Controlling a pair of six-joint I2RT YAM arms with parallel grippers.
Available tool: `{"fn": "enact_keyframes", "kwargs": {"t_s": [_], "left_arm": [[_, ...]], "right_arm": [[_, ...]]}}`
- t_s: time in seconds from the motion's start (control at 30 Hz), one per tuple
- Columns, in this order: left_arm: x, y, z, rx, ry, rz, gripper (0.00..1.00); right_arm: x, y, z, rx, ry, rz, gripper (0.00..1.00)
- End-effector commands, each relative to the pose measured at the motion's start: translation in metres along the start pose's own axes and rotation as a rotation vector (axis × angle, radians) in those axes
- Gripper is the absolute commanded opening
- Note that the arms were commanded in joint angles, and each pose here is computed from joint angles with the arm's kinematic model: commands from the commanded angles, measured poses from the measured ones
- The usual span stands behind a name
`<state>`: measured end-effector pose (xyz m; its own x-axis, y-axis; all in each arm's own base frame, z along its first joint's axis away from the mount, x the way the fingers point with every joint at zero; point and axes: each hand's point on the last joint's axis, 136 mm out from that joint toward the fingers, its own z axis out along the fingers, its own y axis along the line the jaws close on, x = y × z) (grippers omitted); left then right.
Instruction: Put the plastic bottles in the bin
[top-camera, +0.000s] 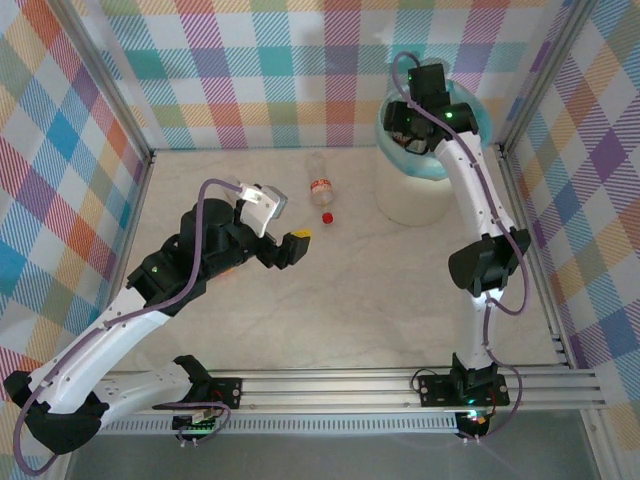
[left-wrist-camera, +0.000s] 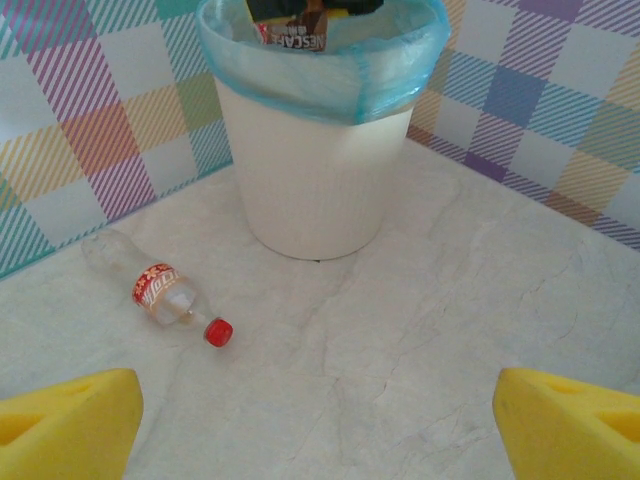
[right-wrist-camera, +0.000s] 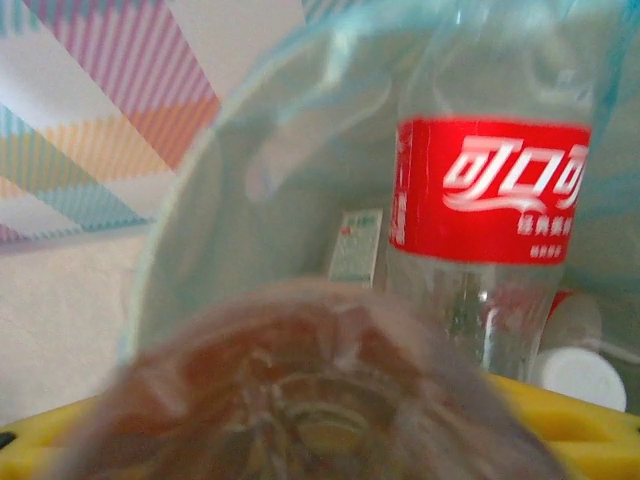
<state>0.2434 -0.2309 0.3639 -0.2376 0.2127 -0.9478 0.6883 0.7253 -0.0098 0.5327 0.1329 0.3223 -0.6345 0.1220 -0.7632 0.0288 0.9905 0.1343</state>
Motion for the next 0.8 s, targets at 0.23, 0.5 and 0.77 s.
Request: {"fn": "enact_keyframes", "kwargs": {"t_s": [0.23,0.5,0.77], "left_arm": [[0.005,0.005,0.001,-0.016,0.019,-0.02,0.91],[-0.001,0.004,0.003,-0.015,0.01,-0.034,0.91],[-0.003,0.009,0.005,-0.045,0.009,-0.049,0.91]], "right_arm": [[0.023,0.01,0.03,-0.021,0.079,-0.067,0.81],[-0.027,0.009,-0.023,-0.032,-0.089,-0.025,0.98],[-0.047,0.003,-0.06,-0.023,-0.182,0.002,0.95]]}}
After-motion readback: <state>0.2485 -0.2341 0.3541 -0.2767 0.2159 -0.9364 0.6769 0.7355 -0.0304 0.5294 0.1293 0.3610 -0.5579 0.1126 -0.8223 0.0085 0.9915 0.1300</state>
